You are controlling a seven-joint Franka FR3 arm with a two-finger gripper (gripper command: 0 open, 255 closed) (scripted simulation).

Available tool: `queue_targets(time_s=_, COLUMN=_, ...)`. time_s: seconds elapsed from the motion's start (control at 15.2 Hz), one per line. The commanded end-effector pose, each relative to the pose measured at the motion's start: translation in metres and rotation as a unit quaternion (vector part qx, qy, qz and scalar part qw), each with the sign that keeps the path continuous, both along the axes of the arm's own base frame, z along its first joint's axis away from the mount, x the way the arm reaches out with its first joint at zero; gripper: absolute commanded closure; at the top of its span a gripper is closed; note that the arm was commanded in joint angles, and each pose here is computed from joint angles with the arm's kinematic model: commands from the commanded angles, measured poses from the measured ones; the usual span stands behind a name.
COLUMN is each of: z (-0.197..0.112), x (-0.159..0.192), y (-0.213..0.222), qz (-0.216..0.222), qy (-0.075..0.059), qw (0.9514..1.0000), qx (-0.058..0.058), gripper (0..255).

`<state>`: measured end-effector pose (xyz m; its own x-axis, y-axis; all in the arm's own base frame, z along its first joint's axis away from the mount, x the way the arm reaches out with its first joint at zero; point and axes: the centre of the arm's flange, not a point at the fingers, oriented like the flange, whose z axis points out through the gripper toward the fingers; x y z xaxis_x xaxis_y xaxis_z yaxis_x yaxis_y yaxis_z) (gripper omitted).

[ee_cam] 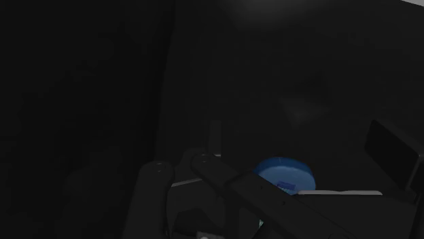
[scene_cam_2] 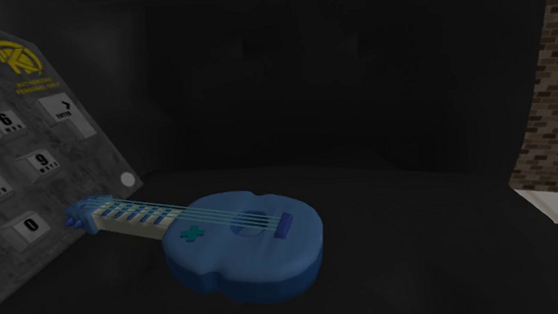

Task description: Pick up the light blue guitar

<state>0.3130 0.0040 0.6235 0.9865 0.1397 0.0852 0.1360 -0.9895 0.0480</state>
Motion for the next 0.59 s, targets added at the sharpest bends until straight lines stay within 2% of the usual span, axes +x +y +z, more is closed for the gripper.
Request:
queue_targets(time_s=0.0, z=0.000, x=0.000, y=0.000, qz=0.000, qy=0.000, qw=1.0000, qx=0.000, gripper=0)
queue_targets(time_s=0.53, z=-0.045, x=0.090, y=0.036, qz=-0.037, qy=-0.005, qw=0.9992, qx=-0.012, gripper=0)
